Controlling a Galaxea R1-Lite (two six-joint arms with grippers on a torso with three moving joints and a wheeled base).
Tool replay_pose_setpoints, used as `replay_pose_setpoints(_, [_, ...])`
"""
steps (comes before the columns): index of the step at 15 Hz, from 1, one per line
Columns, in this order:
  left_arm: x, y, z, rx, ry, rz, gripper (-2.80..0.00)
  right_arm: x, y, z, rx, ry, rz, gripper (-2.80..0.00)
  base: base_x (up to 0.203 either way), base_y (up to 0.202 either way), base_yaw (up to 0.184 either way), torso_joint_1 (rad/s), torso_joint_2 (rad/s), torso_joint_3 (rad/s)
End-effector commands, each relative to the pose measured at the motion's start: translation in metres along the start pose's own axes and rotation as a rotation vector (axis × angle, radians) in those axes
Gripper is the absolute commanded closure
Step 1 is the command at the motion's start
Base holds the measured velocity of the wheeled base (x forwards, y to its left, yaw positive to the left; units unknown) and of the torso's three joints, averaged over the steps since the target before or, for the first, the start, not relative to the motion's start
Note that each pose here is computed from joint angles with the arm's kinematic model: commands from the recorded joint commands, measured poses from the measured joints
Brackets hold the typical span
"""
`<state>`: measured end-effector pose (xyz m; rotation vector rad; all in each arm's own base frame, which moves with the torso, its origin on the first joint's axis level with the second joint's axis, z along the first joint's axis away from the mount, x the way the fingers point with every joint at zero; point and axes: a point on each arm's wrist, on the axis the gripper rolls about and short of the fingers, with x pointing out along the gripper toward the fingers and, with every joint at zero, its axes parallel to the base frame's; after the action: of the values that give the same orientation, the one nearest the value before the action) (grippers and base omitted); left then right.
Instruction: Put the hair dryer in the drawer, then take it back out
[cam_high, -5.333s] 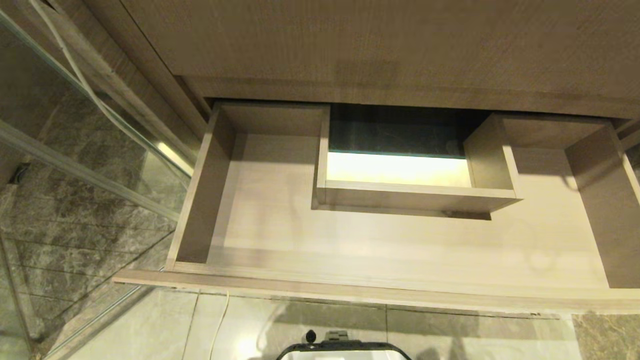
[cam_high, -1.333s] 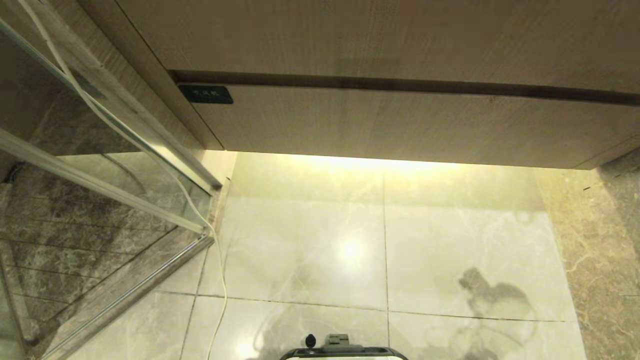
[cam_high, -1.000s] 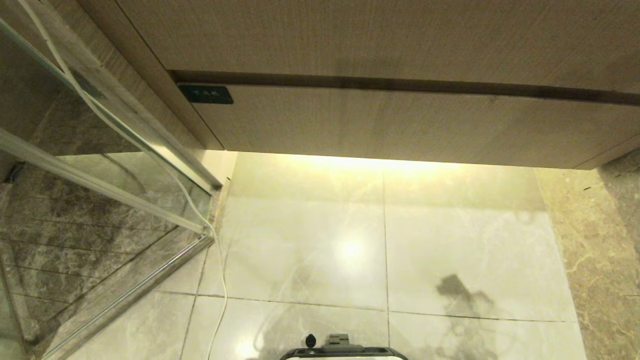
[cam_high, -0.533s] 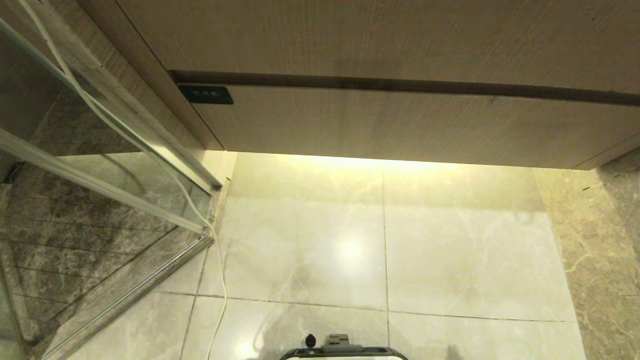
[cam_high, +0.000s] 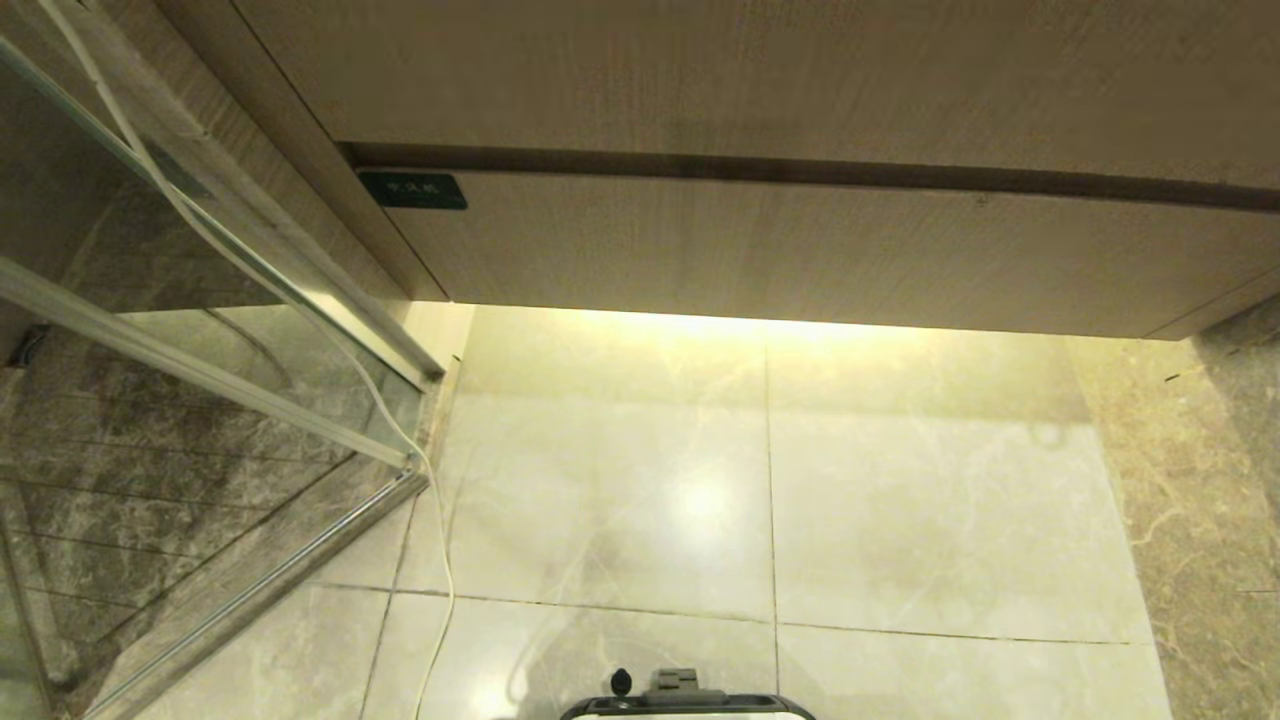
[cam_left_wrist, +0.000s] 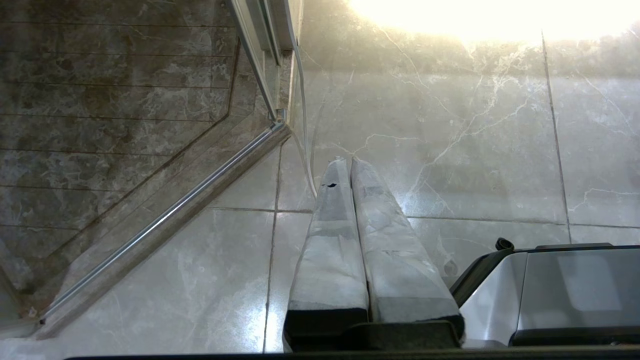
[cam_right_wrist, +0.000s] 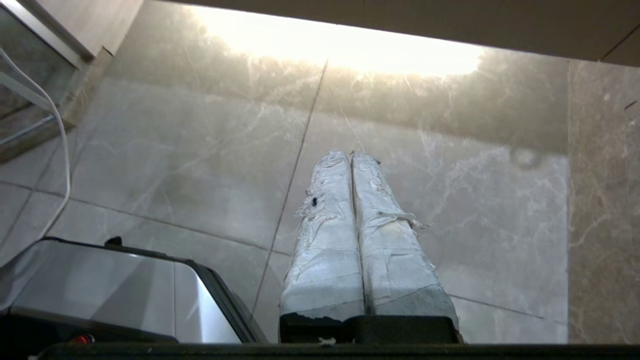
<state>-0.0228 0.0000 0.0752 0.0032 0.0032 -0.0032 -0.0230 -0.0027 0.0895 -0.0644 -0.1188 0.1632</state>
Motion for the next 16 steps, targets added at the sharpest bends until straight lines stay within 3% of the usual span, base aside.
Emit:
replay_pose_setpoints(1, [0.0000, 0.0000, 0.0000, 0.000, 0.000, 0.000, 0.00, -0.0018, 0.0009, -0.0146, 0.011, 0.002, -0.001, 0.00, 0.000, 0.000, 0.000, 0.000, 0.00, 0.000])
replay_pose_setpoints(16, [0.0001, 0.0000, -0.0005, 0.000, 0.001, 0.000, 0.00, -0.0018, 0.0009, -0.0148, 0.007, 0.004, 0.002, 0.00, 0.000, 0.000, 0.000, 0.000, 0.00, 0.000])
